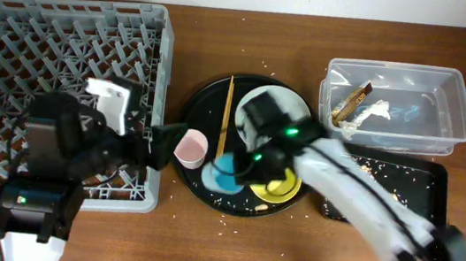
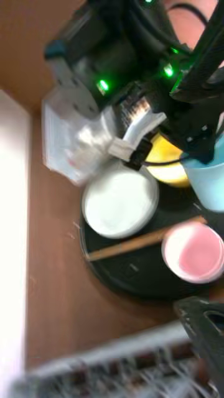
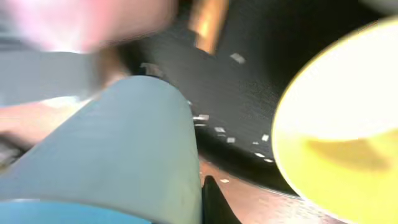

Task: Sort waste into correct bins and load items into the dishwasher rack
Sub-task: 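Grasp the blue cup on the tray with the right gripper, then hand the blue cup from the right gripper to the left gripper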

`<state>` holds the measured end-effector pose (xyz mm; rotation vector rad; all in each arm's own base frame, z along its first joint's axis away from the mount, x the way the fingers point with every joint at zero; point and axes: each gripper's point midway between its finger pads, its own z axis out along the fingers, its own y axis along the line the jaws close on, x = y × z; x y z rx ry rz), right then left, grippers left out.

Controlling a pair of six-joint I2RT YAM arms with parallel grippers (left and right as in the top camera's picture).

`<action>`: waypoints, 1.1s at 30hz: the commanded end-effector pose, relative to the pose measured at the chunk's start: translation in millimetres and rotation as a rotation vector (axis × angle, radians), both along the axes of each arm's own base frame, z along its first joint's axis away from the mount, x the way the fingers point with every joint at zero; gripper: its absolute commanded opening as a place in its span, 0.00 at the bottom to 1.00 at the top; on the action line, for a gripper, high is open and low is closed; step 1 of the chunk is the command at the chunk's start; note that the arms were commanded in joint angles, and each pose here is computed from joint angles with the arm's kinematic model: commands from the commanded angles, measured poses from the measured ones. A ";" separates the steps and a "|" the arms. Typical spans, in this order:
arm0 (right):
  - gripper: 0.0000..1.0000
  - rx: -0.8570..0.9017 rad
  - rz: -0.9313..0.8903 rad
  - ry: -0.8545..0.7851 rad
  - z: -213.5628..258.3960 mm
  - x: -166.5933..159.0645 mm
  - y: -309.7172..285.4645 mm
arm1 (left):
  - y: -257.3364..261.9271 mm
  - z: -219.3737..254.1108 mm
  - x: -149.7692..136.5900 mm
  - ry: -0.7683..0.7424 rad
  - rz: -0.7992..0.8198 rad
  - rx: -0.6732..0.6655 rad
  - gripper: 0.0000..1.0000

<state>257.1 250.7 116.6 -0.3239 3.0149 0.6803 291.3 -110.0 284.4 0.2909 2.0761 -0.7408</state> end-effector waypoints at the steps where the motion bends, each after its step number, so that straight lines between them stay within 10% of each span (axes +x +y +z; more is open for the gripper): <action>1: 0.04 0.287 0.158 -0.271 112.7 9.6 4.2 | -23.8 51.8 -14.7 0.058 -0.145 -0.337 0.99; 7: 0.04 0.713 0.378 -0.583 240.0 -1.8 4.4 | -54.8 95.4 -44.5 0.164 -0.526 -0.573 0.99; 13: 0.04 0.786 0.473 -0.600 247.3 -13.8 9.2 | -79.5 99.9 -83.5 0.226 -0.756 -0.576 0.99; 16: 0.04 0.786 0.473 -0.597 247.0 -14.1 9.2 | -96.8 99.9 -99.3 0.246 -0.833 -0.567 0.75; 22: 0.04 0.779 0.461 -0.559 242.1 -17.7 7.7 | -103.3 110.5 -95.8 0.116 -0.845 -0.534 0.66; 26: 0.04 0.774 0.457 -0.553 240.7 -17.8 7.2 | -103.3 115.2 -95.3 0.065 -0.855 -0.522 0.76; 28: 0.04 0.770 0.455 -0.554 240.2 -17.2 7.1 | -103.3 115.2 -95.3 0.073 -0.853 -0.525 0.52; 29: 0.04 0.768 0.454 -0.556 240.1 -16.8 7.0 | -103.3 115.2 -95.5 0.087 -0.850 -0.530 0.65; 31: 0.05 0.768 0.454 -0.556 240.1 -16.8 7.0 | -103.3 115.2 -95.3 0.086 -0.849 -0.530 0.49; 32: 0.18 0.768 0.454 -0.555 240.1 -16.9 7.0 | -103.3 115.2 -95.1 0.085 -0.848 -0.530 0.39; 33: 0.50 0.761 0.450 -0.560 239.7 -15.6 6.4 | -103.1 115.6 -94.3 0.053 -0.852 -0.519 0.38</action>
